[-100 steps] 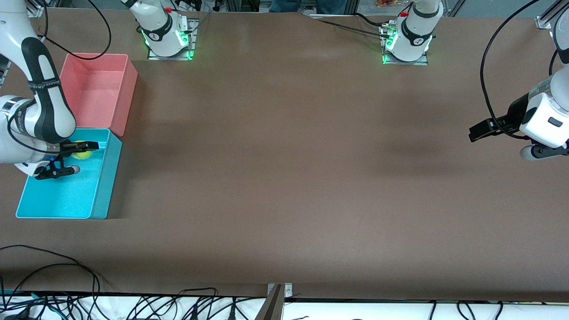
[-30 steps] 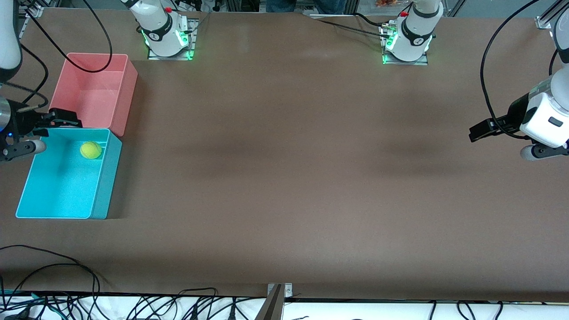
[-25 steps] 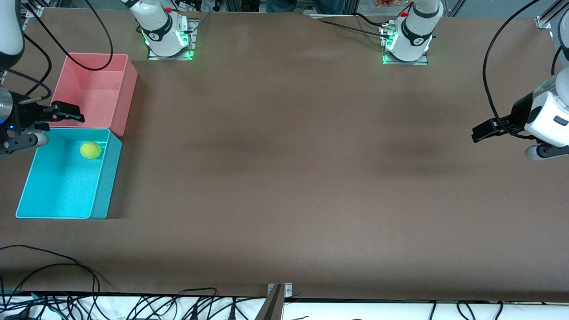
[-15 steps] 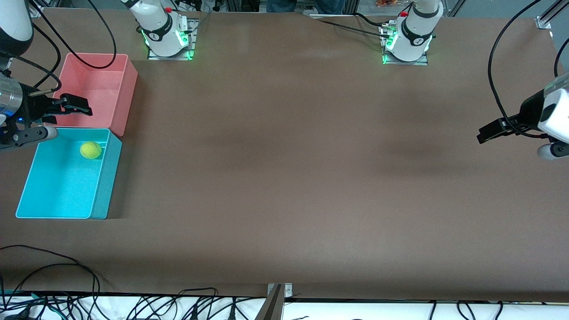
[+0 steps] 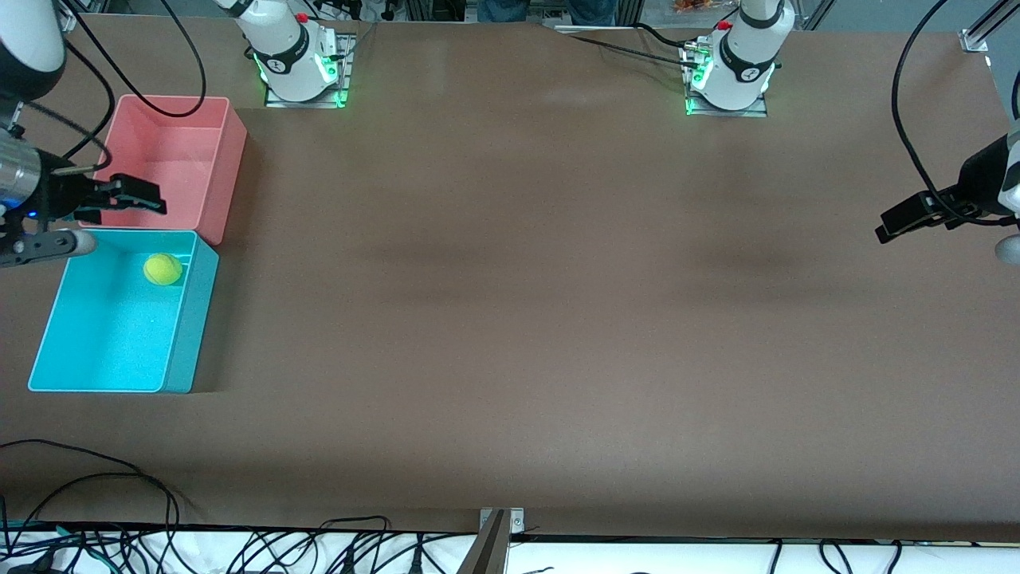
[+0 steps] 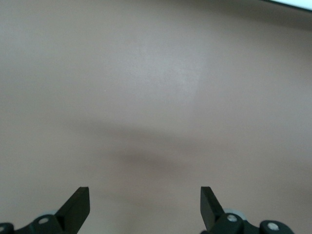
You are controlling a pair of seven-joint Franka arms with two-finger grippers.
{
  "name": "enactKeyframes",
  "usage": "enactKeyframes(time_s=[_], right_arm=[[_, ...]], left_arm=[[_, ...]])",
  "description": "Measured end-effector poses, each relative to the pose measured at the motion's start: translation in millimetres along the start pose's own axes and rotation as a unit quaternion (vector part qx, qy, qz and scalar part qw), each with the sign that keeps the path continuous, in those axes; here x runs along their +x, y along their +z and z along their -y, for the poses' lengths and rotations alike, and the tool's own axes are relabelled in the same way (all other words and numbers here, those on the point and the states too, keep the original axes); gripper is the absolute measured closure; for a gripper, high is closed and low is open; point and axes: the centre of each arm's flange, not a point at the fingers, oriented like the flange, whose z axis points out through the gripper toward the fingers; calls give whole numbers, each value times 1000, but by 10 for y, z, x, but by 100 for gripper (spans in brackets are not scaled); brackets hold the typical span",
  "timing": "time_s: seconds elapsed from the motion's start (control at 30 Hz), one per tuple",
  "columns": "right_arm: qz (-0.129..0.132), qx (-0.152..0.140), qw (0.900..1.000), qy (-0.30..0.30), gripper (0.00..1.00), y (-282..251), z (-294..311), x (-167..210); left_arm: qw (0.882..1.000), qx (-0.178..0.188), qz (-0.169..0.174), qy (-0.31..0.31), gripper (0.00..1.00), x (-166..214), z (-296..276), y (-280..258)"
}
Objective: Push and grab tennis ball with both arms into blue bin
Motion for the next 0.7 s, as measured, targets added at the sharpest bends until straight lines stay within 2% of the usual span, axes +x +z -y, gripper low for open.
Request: enactKeyframes(time_s=[0.17,0.37,0.57,0.7], right_arm=[[-38,-4,999,7,0,62,-60,-103],[-42,-6,999,-3,0,102,135,-448],[-46,-39,998,-26,0,-17,364,-586],[-47,-46,997,-31,0,-58,443,-600]], left_arm=[[1000,-6,2,14,0,-21,63,0],[1000,-11,5,21,0,-30,38,19],[999,-30,17,25,0,-41,-5,106],[999,-30,22,26,0,-46,-15,153]])
